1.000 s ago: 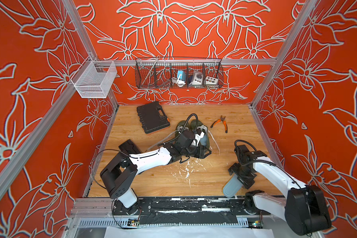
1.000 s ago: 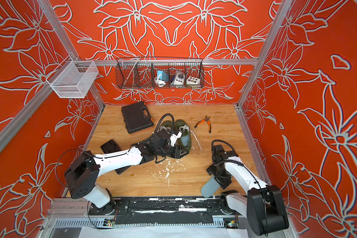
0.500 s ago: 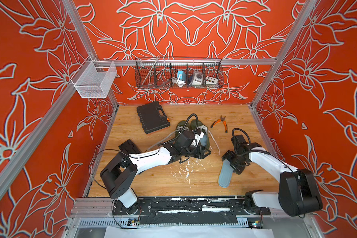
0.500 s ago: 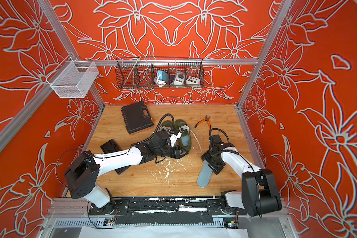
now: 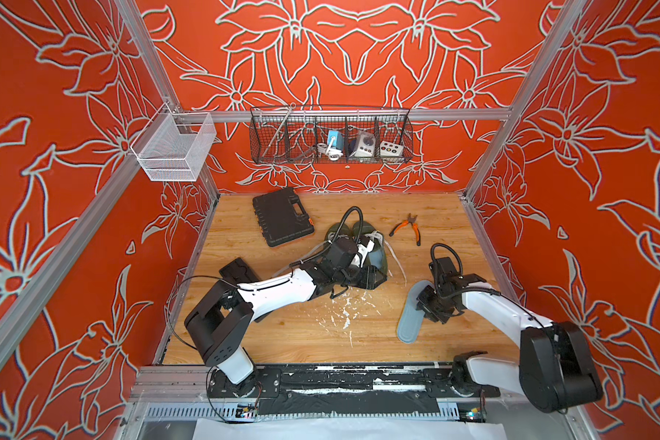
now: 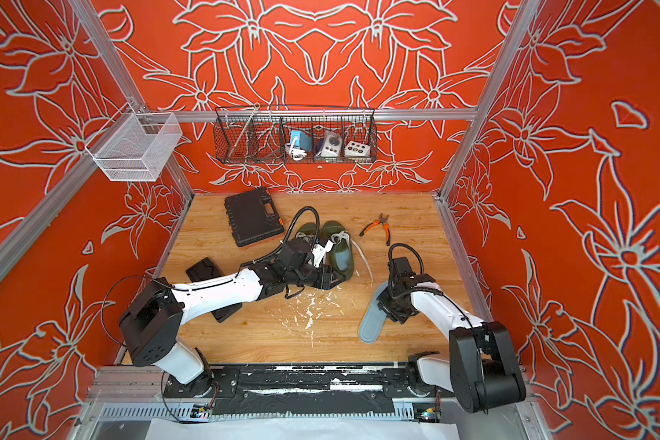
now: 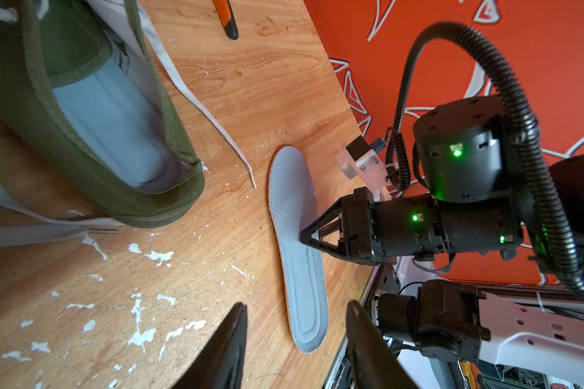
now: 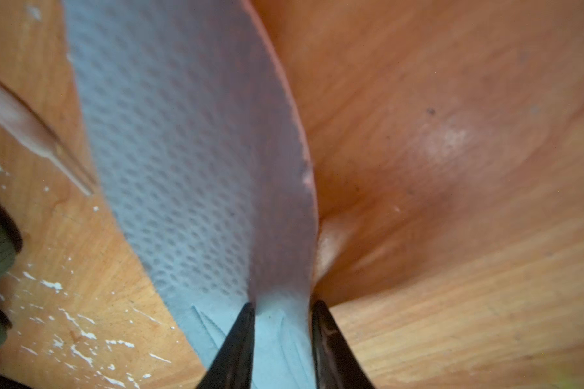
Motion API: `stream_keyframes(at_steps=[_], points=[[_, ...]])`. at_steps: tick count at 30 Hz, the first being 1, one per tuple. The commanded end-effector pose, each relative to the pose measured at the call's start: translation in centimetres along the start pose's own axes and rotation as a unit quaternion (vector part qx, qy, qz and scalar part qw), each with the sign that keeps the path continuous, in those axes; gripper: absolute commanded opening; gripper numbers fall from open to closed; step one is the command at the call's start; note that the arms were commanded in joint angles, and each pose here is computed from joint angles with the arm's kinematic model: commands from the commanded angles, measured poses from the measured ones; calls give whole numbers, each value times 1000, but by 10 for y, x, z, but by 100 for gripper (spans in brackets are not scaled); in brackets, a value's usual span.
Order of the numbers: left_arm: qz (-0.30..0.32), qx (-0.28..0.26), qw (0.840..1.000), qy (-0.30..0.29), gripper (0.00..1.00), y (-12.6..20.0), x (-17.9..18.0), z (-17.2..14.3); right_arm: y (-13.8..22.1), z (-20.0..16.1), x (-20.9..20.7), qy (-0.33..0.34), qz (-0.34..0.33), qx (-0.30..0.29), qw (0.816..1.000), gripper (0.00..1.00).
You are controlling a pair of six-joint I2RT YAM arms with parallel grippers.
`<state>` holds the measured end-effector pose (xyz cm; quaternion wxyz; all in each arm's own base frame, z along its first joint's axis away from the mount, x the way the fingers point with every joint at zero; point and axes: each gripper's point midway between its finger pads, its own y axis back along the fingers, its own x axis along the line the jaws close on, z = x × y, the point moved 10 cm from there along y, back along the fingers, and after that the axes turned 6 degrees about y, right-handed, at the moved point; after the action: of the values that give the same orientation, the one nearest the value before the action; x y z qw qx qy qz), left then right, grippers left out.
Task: Insert the insole into the shoe
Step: Pick up the insole from the center of the board.
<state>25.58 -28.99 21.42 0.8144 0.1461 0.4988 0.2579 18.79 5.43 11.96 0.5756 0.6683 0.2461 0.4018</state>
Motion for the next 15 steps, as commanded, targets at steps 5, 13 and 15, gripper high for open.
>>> stream_keyframes(at_steps=[5,13,15], points=[[-9,-14,1000,1,48,8,5,14,3,10,10,22,17,-25,999,3],[-29,-44,998,15,48,23,13,40,45,22,26,104,16,-88,991,0],[-33,-58,998,20,48,29,16,52,64,28,36,139,26,-116,983,0]])
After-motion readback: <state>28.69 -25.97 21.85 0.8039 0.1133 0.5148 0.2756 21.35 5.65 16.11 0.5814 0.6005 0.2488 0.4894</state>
